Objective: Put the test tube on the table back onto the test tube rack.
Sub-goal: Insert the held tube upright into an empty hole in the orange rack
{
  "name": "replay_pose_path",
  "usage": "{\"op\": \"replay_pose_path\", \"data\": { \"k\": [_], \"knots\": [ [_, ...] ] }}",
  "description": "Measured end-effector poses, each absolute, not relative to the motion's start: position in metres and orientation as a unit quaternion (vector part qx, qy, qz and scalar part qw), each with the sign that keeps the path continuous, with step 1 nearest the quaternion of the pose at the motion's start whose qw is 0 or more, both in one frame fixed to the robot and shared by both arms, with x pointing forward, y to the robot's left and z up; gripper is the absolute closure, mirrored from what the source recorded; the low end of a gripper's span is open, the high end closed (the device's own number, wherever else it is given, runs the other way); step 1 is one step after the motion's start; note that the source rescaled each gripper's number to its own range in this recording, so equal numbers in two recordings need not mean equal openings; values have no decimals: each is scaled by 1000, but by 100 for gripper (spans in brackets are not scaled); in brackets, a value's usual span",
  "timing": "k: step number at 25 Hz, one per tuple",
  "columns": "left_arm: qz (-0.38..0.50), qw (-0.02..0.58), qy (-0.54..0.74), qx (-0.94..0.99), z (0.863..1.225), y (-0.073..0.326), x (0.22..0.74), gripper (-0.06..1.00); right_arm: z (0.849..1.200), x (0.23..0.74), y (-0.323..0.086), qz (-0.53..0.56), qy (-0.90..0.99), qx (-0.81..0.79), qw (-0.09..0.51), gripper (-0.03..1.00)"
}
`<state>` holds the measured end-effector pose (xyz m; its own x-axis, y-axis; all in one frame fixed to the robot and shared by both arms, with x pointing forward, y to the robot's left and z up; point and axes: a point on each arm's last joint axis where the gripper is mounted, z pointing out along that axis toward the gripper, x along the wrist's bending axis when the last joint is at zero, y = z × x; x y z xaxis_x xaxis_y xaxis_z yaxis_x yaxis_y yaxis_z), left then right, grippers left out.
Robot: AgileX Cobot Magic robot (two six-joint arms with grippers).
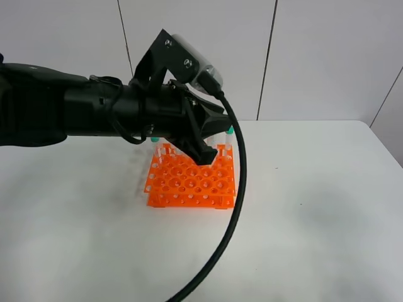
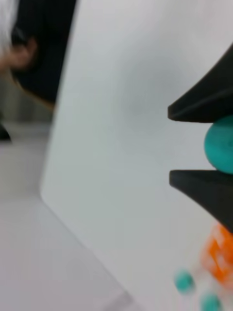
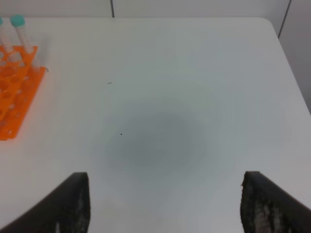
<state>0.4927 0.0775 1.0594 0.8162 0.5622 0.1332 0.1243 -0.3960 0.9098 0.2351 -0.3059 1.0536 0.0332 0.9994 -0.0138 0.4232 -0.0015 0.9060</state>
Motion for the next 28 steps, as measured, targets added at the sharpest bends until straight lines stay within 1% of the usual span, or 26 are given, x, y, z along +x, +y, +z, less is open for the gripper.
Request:
{"op": "replay_pose_path", "data": {
  "k": [3, 6, 10, 13, 16, 21, 28],
  "knots": [
    [265, 466, 228, 813, 1057, 86, 500, 94, 1054, 235, -306, 369, 589, 604, 390, 12],
    [300, 448, 249, 805, 1060, 92, 507, 94, 1054, 235, -306, 369, 589, 604, 390, 12],
    [313, 457, 287, 782, 1063, 95, 512, 94, 1054, 235, -306, 369, 589, 604, 390, 12],
    [304, 486, 330, 749, 1062, 93, 518, 94, 1054, 235, -306, 369, 589, 604, 390, 12],
    [271, 517, 367, 724, 1056, 89, 524, 94, 1054, 235, -306, 369, 589, 604, 390, 12],
    [243, 523, 401, 711, 1041, 97, 542, 94, 1054, 235, -306, 369, 589, 604, 390, 12],
    [257, 513, 430, 697, 1026, 122, 565, 94, 1054, 235, -306, 369, 589, 604, 390, 12]
  ]
}}
